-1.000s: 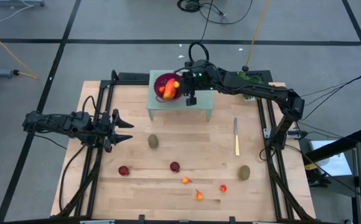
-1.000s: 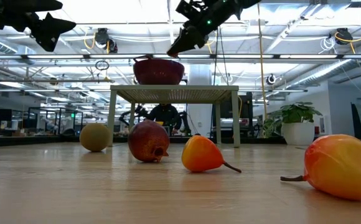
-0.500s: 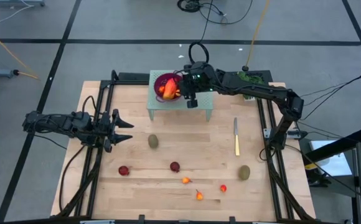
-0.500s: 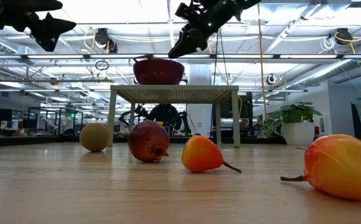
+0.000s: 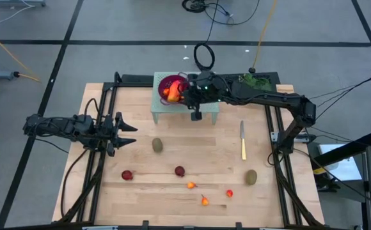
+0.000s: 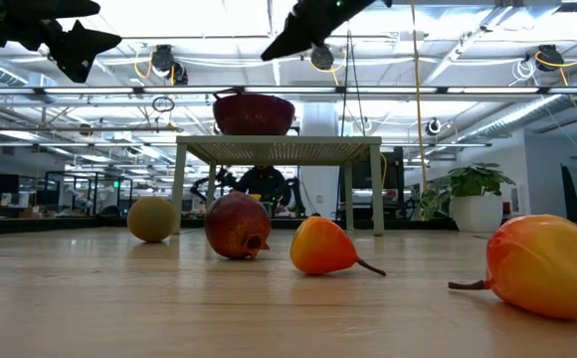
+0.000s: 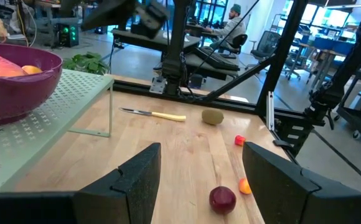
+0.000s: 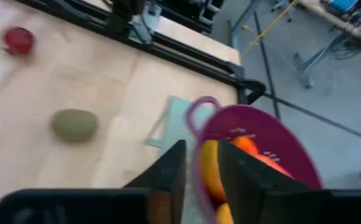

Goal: Pick & Place Fruit
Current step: Put the peach into the violet strainer bowl on the shelf

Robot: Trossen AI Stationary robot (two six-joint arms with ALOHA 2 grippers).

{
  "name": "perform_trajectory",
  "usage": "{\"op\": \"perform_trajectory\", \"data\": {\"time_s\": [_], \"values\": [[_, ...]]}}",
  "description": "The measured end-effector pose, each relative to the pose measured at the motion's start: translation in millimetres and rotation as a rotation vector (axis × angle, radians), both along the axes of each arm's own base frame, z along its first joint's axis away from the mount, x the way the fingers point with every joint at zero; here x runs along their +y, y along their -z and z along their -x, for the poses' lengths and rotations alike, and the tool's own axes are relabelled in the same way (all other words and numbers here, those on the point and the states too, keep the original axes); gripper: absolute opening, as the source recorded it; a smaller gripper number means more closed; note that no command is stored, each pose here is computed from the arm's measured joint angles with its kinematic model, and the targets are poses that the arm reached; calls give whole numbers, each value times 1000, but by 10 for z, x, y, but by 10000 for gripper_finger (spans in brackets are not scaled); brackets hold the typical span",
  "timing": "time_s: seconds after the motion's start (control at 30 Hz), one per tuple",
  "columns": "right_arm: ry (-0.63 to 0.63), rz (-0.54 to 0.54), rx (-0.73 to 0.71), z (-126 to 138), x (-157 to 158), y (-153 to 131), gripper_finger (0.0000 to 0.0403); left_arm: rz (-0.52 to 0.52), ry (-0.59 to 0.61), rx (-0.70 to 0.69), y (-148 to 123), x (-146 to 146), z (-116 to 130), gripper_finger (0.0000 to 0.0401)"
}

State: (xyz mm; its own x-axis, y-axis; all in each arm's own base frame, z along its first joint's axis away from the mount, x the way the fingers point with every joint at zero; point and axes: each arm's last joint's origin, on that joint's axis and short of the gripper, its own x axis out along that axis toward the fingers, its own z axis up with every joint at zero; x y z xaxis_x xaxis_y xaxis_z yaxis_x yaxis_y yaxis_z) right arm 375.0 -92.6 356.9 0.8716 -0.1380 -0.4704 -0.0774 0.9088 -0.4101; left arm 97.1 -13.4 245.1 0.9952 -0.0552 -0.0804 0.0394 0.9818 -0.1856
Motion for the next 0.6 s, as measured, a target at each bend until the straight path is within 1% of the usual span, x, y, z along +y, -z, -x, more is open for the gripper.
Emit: {"op": "perform_trajectory", "data": {"time_s": [0.13, 0.23, 0.3, 0.4, 0.6], "values": [[-17, -64, 18, 21, 199, -25, 42, 0, 0, 0, 0, 0, 0, 228], [-30, -117, 48, 5, 350, 10, 10, 1, 0, -1, -1, 0, 0, 228], [-43, -145, 65, -3, 464, 27, 4, 3, 0, -1, -1, 0, 0, 228], [-60, -193, 71, -16, 639, 31, 8, 3, 0, -1, -1, 0, 0, 228], [-100, -284, 84, -23, 1012, 35, 2, 10, -1, 0, 0, 0, 0, 228]]}}
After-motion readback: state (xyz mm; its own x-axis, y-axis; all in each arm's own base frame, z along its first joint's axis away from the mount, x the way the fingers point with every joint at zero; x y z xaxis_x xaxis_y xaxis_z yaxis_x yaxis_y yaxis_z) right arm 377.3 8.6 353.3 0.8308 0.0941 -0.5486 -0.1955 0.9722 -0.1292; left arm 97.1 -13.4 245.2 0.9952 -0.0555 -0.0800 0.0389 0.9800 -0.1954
